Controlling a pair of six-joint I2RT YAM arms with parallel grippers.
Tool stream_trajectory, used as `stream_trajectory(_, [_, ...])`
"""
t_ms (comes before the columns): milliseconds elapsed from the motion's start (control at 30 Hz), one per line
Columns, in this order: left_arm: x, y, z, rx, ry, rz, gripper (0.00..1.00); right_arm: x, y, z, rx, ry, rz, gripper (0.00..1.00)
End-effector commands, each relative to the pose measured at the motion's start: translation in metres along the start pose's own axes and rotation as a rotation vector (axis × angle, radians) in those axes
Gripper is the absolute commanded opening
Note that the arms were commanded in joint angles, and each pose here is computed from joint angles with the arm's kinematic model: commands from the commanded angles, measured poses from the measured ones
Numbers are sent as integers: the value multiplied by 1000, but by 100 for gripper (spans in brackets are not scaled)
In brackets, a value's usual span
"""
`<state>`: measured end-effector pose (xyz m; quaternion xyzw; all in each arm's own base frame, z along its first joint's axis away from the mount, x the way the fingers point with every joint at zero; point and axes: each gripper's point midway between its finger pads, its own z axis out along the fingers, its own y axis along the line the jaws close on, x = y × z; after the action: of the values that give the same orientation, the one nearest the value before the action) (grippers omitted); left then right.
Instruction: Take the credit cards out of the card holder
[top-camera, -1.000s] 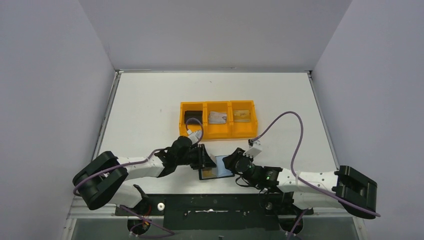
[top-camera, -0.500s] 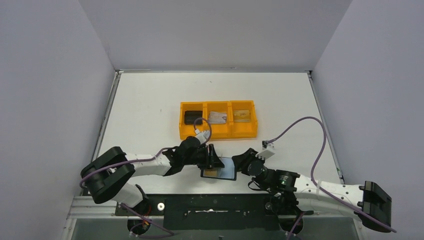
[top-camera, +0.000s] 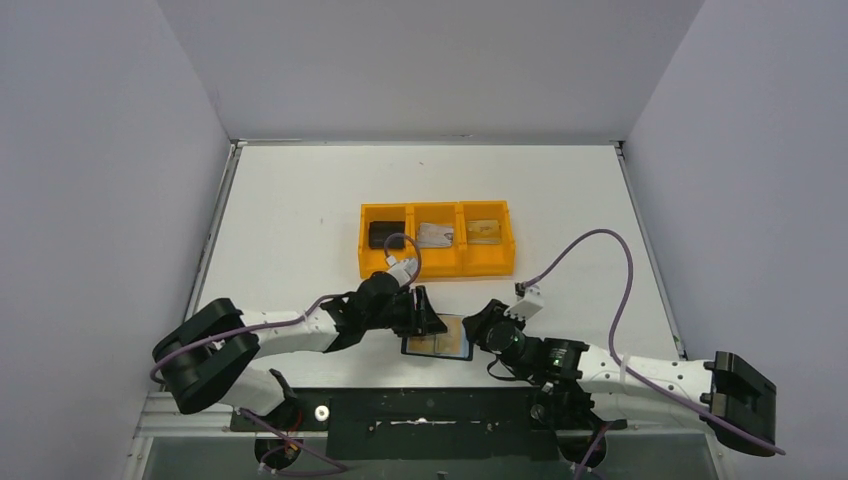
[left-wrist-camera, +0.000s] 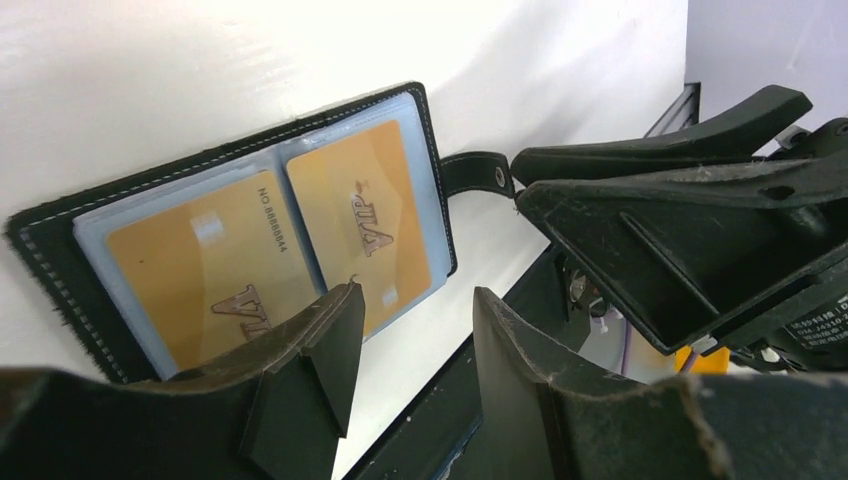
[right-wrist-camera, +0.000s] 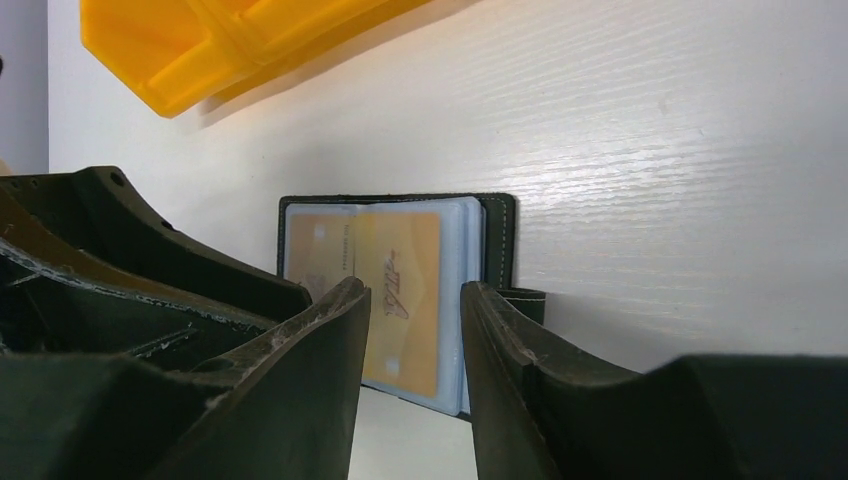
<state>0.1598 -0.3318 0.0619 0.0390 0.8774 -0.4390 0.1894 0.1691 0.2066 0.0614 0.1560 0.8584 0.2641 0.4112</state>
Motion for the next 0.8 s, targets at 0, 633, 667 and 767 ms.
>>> stream_trajectory(0, [-26, -11, -14, -16, -114, 35, 43, -11, 34, -3, -62, -13, -9, 39])
stream_trajectory(633, [-36, 6, -39, -25, -185, 2, 53, 39, 5, 27, 112, 129, -92, 34])
stream_trajectory(667, [-36, 4, -38, -16, -180, 1, 53, 43, 1, 28, 117, 142, -90, 32])
stream_trajectory(767, [-35, 1, -34, 1, -166, 6, 53, 52, -15, 30, 160, 160, -65, 23])
